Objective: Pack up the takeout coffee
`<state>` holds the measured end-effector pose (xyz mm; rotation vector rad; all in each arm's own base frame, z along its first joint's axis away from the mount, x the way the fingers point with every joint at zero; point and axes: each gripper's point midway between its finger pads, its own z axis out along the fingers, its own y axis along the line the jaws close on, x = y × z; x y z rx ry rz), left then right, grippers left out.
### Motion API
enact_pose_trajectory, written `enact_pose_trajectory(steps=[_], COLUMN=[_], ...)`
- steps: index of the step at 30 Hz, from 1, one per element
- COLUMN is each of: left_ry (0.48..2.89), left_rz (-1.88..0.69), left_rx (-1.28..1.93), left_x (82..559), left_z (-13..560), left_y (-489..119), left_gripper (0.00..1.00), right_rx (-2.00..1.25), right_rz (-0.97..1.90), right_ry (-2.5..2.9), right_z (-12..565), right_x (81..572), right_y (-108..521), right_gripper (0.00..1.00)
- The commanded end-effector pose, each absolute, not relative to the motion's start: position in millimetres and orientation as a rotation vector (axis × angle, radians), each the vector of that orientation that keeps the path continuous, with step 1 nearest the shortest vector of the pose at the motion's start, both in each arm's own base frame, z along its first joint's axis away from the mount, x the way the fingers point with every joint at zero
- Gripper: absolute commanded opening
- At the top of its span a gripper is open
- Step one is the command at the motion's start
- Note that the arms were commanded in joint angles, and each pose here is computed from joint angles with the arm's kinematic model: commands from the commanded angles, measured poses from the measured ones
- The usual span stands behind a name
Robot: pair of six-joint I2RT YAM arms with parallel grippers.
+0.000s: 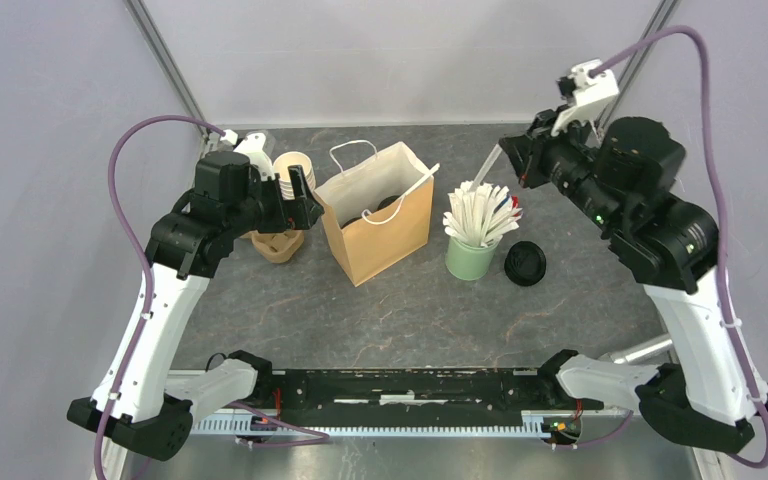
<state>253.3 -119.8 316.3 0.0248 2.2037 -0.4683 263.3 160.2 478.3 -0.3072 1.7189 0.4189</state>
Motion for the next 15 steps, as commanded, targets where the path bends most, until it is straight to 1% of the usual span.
enact_pose_trajectory(steps=[1, 7, 15], left_ry=[2.147, 2.141, 2.121], left_rz=[-0.471, -0.436, -0.415], left_rx=[0.061, 0.051, 0.042], left_x=[257, 256, 255], left_z=[330, 332, 339], left_y=[-120, -114, -109], left_gripper=[1.0, 1.0, 1.0], right_rx=[-0.205, -0.227, -0.303], right_rz=[0.49, 0.606, 0.84], right_ry=[1.501, 1.373, 1.34], right_z=[534, 561, 557], right_x=[261, 263, 266], right_y=[155, 176, 225], right_gripper=[0.1, 0.11, 0.12])
